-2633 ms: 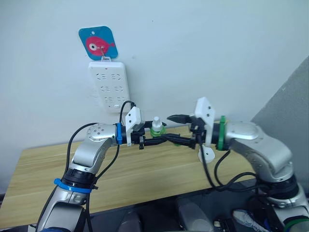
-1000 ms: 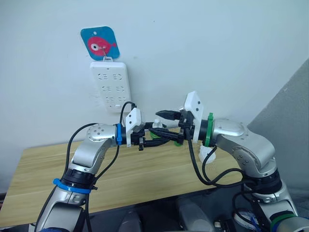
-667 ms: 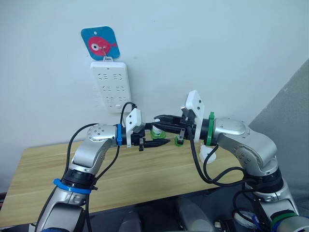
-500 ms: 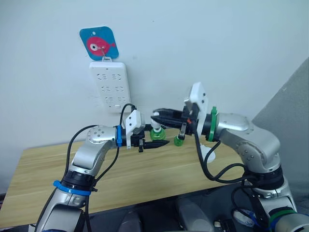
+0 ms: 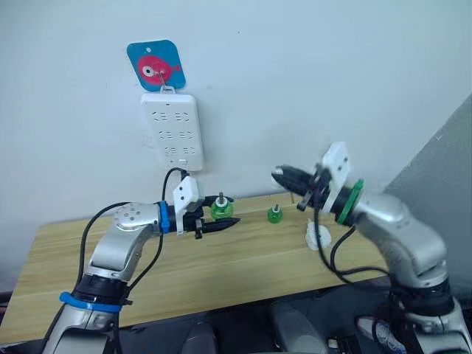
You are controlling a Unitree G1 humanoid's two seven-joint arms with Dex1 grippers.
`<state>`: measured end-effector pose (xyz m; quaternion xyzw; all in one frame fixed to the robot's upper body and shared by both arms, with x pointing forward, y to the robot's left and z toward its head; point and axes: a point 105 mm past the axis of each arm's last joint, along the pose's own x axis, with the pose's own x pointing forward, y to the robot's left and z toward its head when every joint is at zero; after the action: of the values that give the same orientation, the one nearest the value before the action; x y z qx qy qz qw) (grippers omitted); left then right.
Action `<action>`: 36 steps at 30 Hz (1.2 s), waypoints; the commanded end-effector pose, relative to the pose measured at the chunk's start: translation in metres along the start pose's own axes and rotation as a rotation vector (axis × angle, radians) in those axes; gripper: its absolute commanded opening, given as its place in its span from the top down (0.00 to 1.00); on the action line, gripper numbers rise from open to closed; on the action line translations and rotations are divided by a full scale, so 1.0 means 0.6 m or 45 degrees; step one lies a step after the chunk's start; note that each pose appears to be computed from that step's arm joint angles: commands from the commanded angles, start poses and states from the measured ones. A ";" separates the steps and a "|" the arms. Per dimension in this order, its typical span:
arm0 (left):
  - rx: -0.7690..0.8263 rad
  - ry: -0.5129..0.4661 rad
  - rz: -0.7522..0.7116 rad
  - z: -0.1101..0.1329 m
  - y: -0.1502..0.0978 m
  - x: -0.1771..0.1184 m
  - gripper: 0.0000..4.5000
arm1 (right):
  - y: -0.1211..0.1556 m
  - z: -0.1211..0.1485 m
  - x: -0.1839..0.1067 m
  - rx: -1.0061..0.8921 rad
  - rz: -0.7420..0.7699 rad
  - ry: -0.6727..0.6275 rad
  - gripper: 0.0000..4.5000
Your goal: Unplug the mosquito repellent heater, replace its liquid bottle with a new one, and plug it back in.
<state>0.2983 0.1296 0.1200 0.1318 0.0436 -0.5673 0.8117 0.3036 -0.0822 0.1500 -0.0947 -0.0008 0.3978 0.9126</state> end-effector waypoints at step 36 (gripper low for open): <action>0.025 -0.014 -0.028 0.025 -0.031 0.002 0.49 | -0.093 -0.231 0.051 0.179 -0.689 0.168 0.54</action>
<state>0.2826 0.1226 0.1179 0.1278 0.0608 -0.5672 0.8113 0.3705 -0.1171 0.0014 -0.0591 0.0989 0.1425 0.9831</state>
